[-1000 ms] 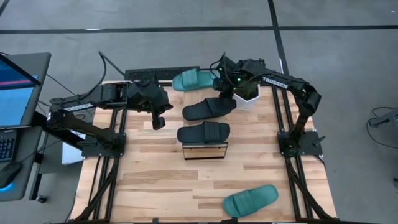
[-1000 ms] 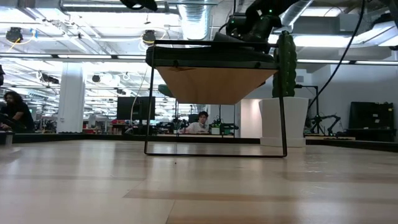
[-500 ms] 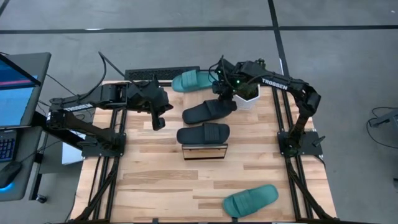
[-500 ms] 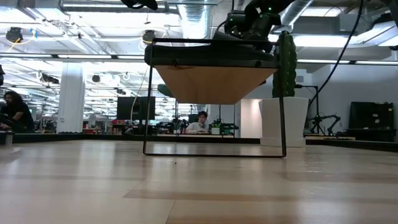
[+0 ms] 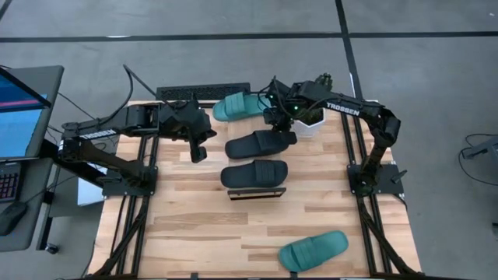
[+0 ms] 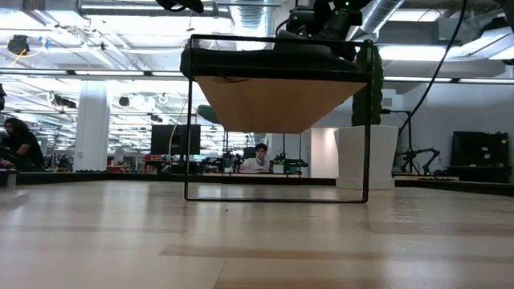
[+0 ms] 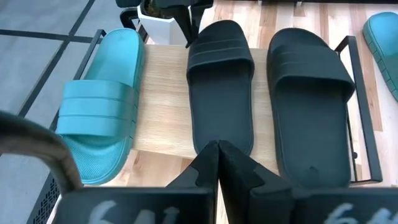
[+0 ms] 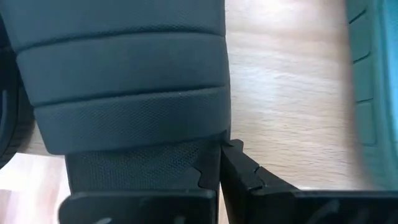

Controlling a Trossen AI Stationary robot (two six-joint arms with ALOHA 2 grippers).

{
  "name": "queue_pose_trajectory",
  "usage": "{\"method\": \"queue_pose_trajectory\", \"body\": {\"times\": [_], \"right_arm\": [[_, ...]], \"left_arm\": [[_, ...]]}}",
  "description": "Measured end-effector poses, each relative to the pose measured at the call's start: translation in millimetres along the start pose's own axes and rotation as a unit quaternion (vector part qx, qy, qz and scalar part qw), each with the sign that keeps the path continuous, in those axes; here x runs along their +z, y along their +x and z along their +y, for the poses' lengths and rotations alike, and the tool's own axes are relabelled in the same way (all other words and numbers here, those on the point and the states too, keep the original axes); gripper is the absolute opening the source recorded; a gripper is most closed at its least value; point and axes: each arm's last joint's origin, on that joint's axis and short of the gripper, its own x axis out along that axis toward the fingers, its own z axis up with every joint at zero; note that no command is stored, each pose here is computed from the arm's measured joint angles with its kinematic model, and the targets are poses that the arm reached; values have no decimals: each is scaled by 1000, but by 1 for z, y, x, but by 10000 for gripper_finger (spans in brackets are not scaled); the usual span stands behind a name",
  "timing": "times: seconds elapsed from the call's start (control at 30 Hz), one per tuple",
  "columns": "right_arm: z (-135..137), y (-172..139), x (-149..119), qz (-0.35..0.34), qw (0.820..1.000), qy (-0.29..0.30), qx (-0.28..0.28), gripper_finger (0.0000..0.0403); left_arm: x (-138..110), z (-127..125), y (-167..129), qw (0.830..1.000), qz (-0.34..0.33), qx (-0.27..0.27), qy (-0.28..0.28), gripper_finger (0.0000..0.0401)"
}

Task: Pick and place slides into the shelf
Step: Adjust the top black slipper on the shelf

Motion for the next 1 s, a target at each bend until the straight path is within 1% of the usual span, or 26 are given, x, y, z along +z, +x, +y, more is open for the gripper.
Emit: {"method": "queue_pose_trajectory", "body": {"times": [0.2, 0.33, 0.5, 0.63, 0.77, 0.87, 1.0], "right_arm": [[-7, -18, 9, -16, 999, -16, -47, 0], [-12, -24, 12, -34, 997, -18, -65, 0], [-14, -20, 11, -28, 998, -19, -60, 0], [-16, -21, 14, -45, 996, -24, -72, 0], [-16, -21, 15, -49, 996, -24, -68, 0], [-16, -12, 19, -51, 997, -23, -54, 0], [-13, 6, 22, -34, 999, -25, -27, 0]], "left_arm": [[0, 0, 0, 1000, 0, 0, -1, 0], [0, 0, 0, 1000, 0, 0, -1, 0], [0, 0, 0, 1000, 0, 0, -1, 0], [0, 0, 0, 1000, 0, 0, -1, 0], [0, 0, 0, 1000, 0, 0, 2, 0], [0, 0, 0, 1000, 0, 0, 2, 0], [0, 0, 0, 1000, 0, 0, 2, 0]]}}
